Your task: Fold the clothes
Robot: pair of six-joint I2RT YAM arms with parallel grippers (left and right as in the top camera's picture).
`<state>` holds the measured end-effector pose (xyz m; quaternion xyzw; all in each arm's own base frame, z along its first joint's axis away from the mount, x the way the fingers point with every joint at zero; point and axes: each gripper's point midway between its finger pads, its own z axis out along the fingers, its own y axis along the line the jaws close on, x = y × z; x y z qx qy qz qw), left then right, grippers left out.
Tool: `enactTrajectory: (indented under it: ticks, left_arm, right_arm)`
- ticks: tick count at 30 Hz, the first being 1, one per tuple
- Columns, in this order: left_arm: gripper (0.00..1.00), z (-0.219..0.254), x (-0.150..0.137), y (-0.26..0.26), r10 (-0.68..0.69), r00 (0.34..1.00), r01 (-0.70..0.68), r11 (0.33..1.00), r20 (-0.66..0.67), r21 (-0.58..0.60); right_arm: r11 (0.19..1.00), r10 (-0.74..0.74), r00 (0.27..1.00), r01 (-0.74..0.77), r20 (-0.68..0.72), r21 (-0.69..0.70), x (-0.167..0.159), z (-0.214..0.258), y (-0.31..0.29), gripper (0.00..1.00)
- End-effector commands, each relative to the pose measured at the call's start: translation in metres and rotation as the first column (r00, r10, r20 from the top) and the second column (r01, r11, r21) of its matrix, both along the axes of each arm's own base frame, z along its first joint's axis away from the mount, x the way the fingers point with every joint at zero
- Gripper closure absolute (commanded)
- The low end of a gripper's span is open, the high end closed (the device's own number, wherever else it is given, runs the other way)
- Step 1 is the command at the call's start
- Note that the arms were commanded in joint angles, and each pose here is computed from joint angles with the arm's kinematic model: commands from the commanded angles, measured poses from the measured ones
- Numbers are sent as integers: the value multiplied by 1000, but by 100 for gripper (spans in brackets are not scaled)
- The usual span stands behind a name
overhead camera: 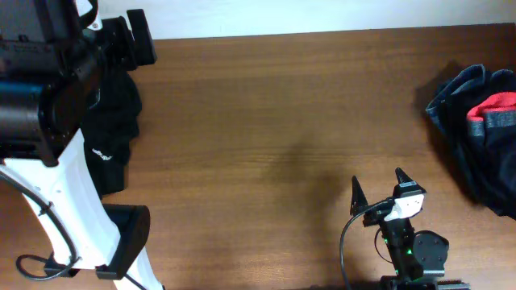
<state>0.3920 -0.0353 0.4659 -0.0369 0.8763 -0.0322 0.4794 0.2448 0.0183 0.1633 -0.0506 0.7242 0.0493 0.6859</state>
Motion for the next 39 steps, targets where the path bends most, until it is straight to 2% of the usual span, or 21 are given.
enactTrajectory:
  ticks: [1,14,19,30,36,39]
  left_arm:
    - [1,-3,3,0,-2,1000,2,1000,-9,1]
    - [1,-7,6,1,3,1000,-3,1000,-20,3]
    - [1,0,-1,0,-73,997,73,994,-1,86]
    - [1,56,-62,19,-50,986,34,994,161,103]
    - [1,79,-108,29,-80,972,35,978,219,204]
    - [1,76,-122,39,-39,979,-7,974,198,225]
  right_arm:
    - [1000,6,1000,-6,3,-8,-1,-1,1,1]
    - [1000,6,1000,-6,3,-8,-1,-1,1,1]
    - [1000,6,1000,-6,3,-8,-1,-1,1,1]
    - [1000,6,1000,-6,3,-8,-1,-1,1,1]
    - [1000,6,1000,-6,3,-8,-1,-1,1,1]
    - [1000,6,1000,-6,3,-8,-1,-1,1,1]
